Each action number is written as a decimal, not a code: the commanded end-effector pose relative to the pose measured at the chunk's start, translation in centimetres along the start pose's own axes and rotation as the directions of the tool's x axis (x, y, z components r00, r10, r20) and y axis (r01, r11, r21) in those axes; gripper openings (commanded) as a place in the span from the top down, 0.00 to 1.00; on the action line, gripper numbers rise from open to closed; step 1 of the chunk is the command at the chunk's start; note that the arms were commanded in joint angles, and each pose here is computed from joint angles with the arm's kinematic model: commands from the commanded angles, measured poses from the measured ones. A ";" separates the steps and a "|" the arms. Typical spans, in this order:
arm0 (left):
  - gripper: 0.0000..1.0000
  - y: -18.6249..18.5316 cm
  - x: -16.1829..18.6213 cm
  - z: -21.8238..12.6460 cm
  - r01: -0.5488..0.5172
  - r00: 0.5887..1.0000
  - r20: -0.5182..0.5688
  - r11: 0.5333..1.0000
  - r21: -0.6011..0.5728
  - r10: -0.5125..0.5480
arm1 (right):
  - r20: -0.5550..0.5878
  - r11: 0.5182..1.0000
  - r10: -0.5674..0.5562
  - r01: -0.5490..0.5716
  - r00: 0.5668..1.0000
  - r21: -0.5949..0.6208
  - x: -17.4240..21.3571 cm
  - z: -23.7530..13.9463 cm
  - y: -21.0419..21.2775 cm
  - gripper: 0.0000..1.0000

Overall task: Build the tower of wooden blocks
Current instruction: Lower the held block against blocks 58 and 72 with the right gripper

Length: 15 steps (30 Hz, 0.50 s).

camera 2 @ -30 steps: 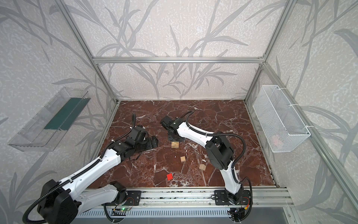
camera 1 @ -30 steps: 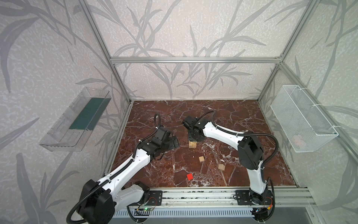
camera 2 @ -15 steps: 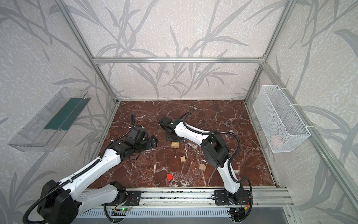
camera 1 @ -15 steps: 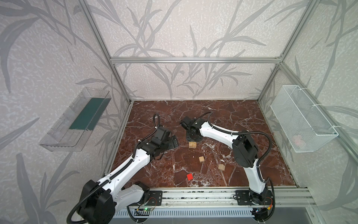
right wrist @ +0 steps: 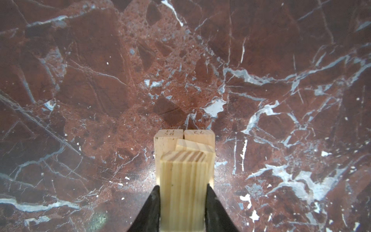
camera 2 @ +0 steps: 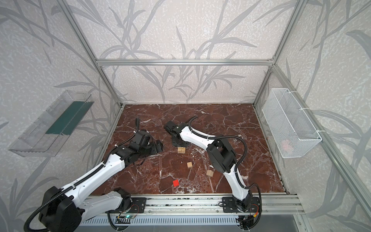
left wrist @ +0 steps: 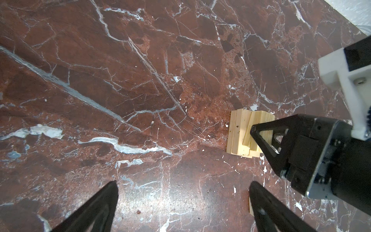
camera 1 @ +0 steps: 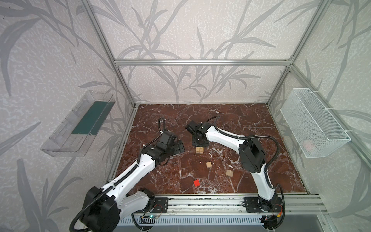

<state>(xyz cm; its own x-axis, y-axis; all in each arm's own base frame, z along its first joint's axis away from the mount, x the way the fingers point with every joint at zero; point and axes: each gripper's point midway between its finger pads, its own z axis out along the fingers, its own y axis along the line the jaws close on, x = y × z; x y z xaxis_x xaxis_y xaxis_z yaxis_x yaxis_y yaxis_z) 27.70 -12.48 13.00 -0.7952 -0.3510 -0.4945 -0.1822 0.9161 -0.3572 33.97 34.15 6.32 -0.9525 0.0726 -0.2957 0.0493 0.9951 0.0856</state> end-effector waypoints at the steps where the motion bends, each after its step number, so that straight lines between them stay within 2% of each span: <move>1: 0.00 0.5 -0.1 0.2 0.023 1.000 0.006 1.000 -0.015 -0.023 | -0.013 1.000 0.001 -0.001 1.000 0.012 0.3 0.0 0.2 0.61; 10: 0.00 0.6 0.0 0.3 0.028 1.000 0.002 0.999 -0.015 -0.028 | -0.016 0.999 0.009 -0.008 1.000 0.043 0.5 0.0 -0.5 0.47; 15: 0.01 0.6 0.0 0.2 0.030 1.000 0.004 0.999 -0.014 -0.030 | -0.019 0.999 0.011 -0.010 1.000 0.044 0.5 0.4 -0.5 0.46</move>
<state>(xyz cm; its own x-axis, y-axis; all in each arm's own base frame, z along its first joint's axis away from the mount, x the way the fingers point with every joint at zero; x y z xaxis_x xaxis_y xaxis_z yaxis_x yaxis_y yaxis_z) 27.76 -12.36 12.99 -0.7921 -0.3640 -0.4899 -0.1942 0.9113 -0.3632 33.64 33.84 6.19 -0.9561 0.0790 -0.2823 0.0608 0.9955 0.0725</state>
